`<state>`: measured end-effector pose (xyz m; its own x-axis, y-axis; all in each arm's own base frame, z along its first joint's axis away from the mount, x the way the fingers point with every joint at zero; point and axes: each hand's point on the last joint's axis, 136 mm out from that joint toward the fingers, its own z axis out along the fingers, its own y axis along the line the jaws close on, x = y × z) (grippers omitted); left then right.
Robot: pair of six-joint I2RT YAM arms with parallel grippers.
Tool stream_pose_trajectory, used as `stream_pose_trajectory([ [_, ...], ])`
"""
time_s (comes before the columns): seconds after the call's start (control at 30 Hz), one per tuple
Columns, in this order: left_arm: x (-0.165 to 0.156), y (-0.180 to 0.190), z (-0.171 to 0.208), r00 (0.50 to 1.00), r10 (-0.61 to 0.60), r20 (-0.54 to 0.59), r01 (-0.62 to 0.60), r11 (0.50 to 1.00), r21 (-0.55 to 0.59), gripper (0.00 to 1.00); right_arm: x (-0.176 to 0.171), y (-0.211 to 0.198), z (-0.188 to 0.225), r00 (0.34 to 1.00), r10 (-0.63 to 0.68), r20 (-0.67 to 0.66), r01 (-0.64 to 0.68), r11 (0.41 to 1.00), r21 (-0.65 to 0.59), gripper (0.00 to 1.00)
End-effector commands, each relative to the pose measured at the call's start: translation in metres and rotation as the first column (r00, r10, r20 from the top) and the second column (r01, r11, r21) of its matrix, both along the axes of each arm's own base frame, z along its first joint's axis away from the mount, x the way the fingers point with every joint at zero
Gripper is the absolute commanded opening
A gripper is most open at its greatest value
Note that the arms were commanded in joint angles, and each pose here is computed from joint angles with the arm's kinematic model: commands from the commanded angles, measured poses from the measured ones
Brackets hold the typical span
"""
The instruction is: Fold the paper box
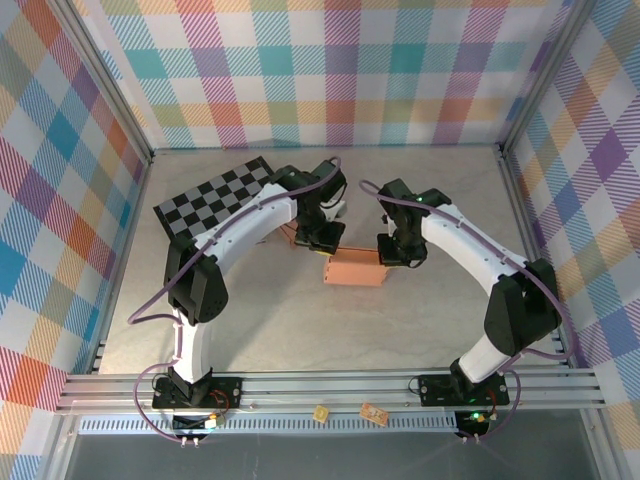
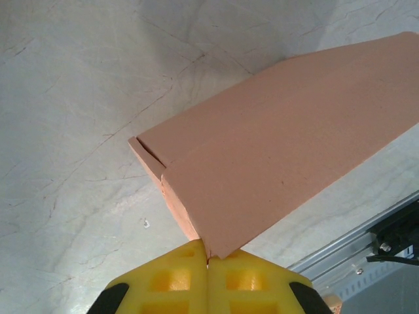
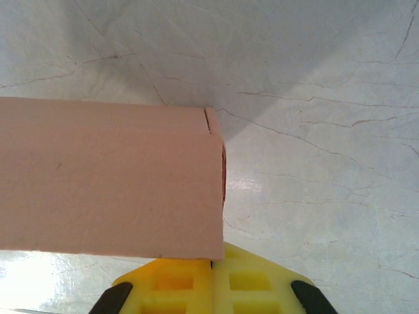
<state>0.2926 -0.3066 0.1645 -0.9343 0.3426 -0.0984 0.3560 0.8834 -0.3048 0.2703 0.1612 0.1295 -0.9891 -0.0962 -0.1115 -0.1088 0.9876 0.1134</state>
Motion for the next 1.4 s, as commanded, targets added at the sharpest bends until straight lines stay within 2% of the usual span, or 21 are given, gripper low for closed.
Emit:
stream_pose_trajectory([
  [0.0, -0.004, -0.006, 0.010, 0.999, 0.010, -0.046, -0.012, 0.999, -0.041, 0.03, 0.006, 0.010, 0.014, 1.000, 0.029, 0.005, -0.030, 0.998, 0.047, 0.00],
  [0.13, -0.007, -0.004, 0.009, 0.998, 0.010, -0.055, -0.012, 0.999, -0.036, 0.05, 0.006, 0.011, 0.013, 0.999, 0.035, -0.003, -0.035, 0.998, 0.050, 0.00],
  [0.33, -0.007, -0.001, 0.004, 0.999, 0.018, -0.046, -0.019, 0.999, -0.035, 0.26, 0.003, 0.011, 0.005, 0.999, 0.037, -0.022, -0.036, 0.998, 0.051, 0.00],
  [0.47, -0.005, -0.004, 0.006, 0.998, 0.031, -0.054, -0.034, 0.998, -0.057, 0.27, 0.004, 0.012, 0.003, 0.999, 0.041, -0.028, -0.040, 0.998, 0.050, 0.00],
  [0.6, -0.005, 0.003, 0.000, 0.999, 0.023, -0.048, -0.024, 0.999, -0.023, 0.29, 0.003, 0.014, -0.002, 0.998, 0.044, -0.041, -0.042, 0.998, 0.055, 0.00],
  [1.07, -0.003, 0.007, -0.015, 0.998, 0.026, -0.051, -0.026, 1.000, -0.001, 0.25, 0.004, 0.014, -0.010, 0.998, 0.036, -0.051, -0.034, 0.998, 0.051, 0.00],
  [1.27, 0.010, 0.002, 0.019, 0.997, 0.068, 0.045, -0.065, 0.995, -0.071, 0.25, 0.004, 0.010, -0.014, 0.998, 0.035, -0.049, -0.034, 0.999, 0.030, 0.00],
  [1.37, 0.020, 0.003, 0.037, 0.986, 0.128, 0.103, -0.116, 0.987, -0.115, 0.28, 0.006, 0.010, -0.007, 1.000, 0.019, -0.023, -0.018, 0.999, 0.035, 0.00],
])
